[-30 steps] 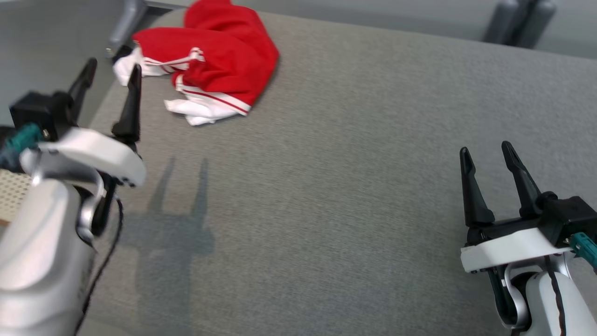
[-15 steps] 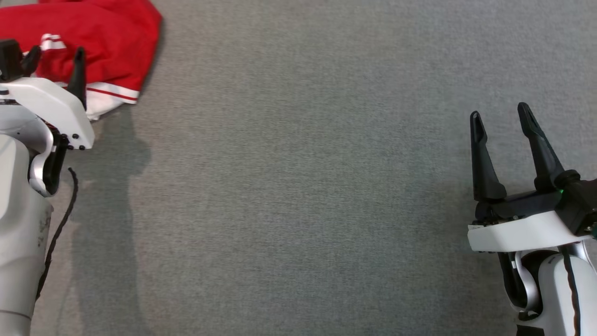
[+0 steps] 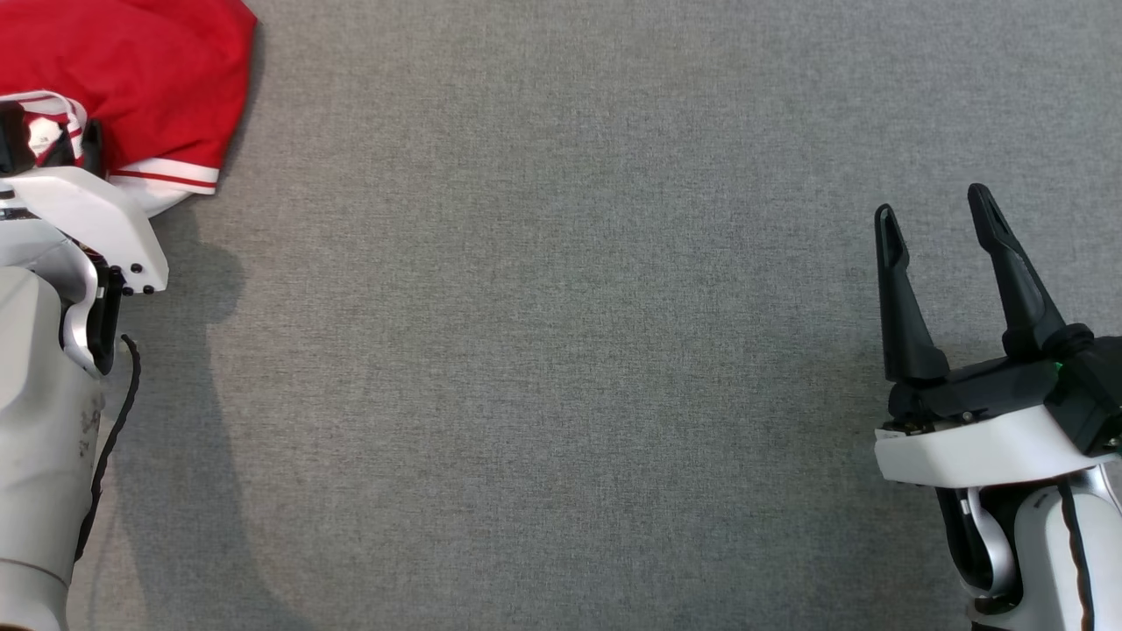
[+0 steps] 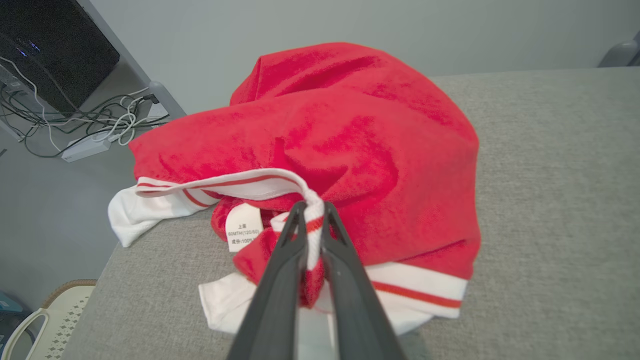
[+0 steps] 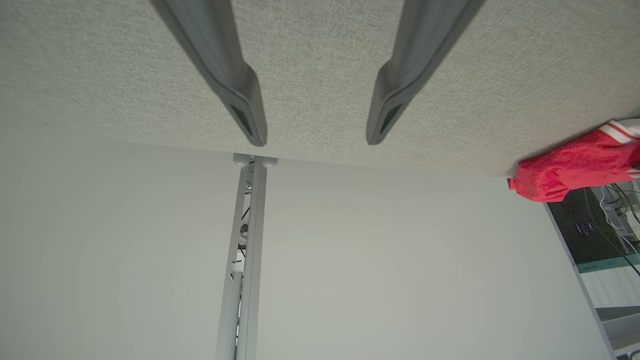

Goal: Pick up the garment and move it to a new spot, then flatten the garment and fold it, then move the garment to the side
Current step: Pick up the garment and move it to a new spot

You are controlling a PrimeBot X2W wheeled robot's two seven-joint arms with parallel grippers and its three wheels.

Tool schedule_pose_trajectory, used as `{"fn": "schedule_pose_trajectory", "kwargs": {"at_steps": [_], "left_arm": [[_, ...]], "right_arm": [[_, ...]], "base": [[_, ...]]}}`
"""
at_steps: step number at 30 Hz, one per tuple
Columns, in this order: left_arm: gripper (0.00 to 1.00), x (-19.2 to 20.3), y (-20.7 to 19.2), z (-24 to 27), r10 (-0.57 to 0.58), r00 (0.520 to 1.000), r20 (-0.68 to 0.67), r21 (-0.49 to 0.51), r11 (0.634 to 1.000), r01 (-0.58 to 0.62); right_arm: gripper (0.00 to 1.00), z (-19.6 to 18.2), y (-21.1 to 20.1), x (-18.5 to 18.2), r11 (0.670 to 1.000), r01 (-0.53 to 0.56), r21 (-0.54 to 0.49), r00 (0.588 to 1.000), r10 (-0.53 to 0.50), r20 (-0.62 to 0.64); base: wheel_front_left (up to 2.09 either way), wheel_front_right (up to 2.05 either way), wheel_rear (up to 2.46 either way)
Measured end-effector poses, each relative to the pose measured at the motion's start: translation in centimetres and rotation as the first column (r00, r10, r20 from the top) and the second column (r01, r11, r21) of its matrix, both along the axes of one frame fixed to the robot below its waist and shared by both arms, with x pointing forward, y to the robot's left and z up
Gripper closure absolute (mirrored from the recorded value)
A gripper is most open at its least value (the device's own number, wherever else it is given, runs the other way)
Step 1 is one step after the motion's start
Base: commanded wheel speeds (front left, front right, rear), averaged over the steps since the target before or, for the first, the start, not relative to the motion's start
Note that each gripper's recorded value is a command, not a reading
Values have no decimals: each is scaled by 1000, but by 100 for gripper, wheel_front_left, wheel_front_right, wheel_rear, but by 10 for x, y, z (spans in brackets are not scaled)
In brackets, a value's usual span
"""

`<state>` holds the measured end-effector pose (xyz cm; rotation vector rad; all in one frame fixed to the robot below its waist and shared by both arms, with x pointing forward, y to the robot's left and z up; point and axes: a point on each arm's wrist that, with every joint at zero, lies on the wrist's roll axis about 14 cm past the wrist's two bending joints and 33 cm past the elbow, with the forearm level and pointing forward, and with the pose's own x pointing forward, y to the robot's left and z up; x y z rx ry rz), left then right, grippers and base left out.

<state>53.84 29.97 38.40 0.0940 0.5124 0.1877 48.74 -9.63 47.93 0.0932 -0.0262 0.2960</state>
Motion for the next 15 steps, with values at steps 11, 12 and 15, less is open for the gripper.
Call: {"fn": "schedule_pose_trajectory", "kwargs": {"at_steps": [11,12,15], "left_arm": [[100,15,-10,84,-129,965,229,91,990,111],[100,17,-14,97,-153,954,259,104,986,130],[100,23,-34,138,-230,912,339,141,971,193]], "right_arm": [[0,27,4,-16,999,-10,46,999,8,52],[0,30,3,-18,999,-8,50,998,5,60],[0,39,-2,-27,998,3,61,997,-8,75]], "base": [[0,0,0],[0,0,0],[0,0,0]]}}
